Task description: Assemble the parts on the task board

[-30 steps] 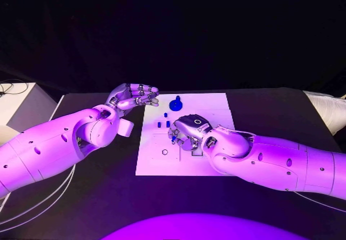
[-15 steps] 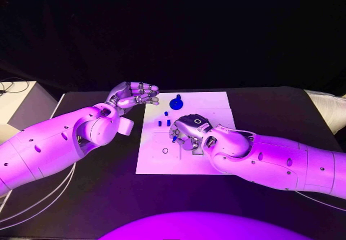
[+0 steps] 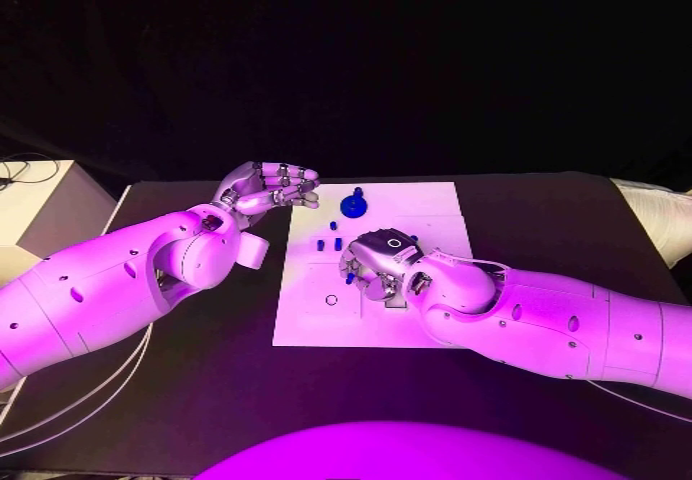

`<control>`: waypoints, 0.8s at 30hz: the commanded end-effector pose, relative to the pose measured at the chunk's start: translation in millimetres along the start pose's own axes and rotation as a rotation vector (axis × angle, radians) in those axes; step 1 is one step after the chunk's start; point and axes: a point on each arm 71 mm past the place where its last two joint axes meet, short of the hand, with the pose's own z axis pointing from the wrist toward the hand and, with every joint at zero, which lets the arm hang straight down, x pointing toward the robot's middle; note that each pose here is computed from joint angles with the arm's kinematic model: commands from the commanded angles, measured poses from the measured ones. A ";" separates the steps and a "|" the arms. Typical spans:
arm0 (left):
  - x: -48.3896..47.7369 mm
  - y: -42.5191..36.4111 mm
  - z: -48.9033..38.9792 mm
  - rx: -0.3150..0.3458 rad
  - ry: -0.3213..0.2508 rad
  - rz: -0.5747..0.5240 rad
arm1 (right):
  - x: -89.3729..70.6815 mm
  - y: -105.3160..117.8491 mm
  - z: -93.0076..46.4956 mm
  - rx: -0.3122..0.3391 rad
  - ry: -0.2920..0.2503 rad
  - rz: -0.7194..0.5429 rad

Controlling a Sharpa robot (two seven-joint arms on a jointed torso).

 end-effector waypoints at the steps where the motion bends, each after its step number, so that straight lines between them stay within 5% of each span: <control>1: 2.3 -1.3 0.2 0.011 0.013 -0.012 | 4.1 -1.3 0.6 0.006 0.014 -0.033; 24: 1.1 -1.4 -0.7 0.006 0.013 -0.010 | 8.1 6.4 -1.0 -0.038 0.034 0.017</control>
